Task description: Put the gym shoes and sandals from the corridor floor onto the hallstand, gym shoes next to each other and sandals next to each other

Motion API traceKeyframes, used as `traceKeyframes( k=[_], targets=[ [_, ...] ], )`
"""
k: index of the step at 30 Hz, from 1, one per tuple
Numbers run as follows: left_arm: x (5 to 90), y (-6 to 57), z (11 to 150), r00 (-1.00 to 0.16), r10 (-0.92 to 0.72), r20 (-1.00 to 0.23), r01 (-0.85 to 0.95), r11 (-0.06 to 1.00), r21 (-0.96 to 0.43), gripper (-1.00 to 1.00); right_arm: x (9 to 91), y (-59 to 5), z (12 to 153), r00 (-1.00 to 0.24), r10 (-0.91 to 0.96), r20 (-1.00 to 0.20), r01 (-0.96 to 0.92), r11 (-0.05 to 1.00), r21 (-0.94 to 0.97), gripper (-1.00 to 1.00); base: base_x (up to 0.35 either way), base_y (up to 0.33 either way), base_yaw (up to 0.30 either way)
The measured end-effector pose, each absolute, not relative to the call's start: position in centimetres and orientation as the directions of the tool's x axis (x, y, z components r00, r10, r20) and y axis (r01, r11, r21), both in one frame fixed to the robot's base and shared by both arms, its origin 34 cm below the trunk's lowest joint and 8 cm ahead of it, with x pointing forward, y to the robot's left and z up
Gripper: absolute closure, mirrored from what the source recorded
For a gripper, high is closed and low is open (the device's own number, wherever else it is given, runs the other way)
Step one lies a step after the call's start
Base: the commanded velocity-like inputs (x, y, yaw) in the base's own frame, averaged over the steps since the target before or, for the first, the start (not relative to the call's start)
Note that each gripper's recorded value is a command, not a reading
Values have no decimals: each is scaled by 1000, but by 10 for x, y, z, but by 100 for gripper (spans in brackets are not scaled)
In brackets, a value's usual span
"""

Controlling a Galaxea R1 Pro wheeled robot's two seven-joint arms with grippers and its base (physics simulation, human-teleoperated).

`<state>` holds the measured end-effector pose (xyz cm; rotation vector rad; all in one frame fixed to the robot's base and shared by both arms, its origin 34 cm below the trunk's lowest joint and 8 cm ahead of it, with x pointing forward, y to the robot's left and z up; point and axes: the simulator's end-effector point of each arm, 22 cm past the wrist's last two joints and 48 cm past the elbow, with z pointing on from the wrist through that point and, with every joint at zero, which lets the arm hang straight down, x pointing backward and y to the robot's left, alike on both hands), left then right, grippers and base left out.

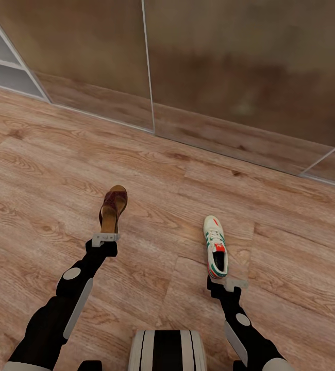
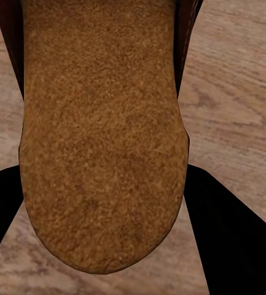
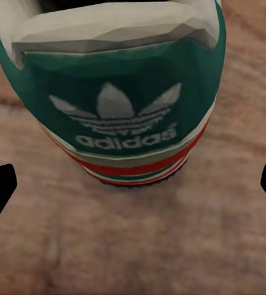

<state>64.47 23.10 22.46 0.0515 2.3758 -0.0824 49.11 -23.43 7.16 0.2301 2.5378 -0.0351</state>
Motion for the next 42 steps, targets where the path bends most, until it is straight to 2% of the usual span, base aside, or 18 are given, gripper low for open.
traceKeyframes(
  k=[42],
  targets=[
    [637,231,209,-740,12,-672,59,997,-47,100,487,-233,64,-820,159,-550,173,985,26,-100,41,2,0]
  ],
)
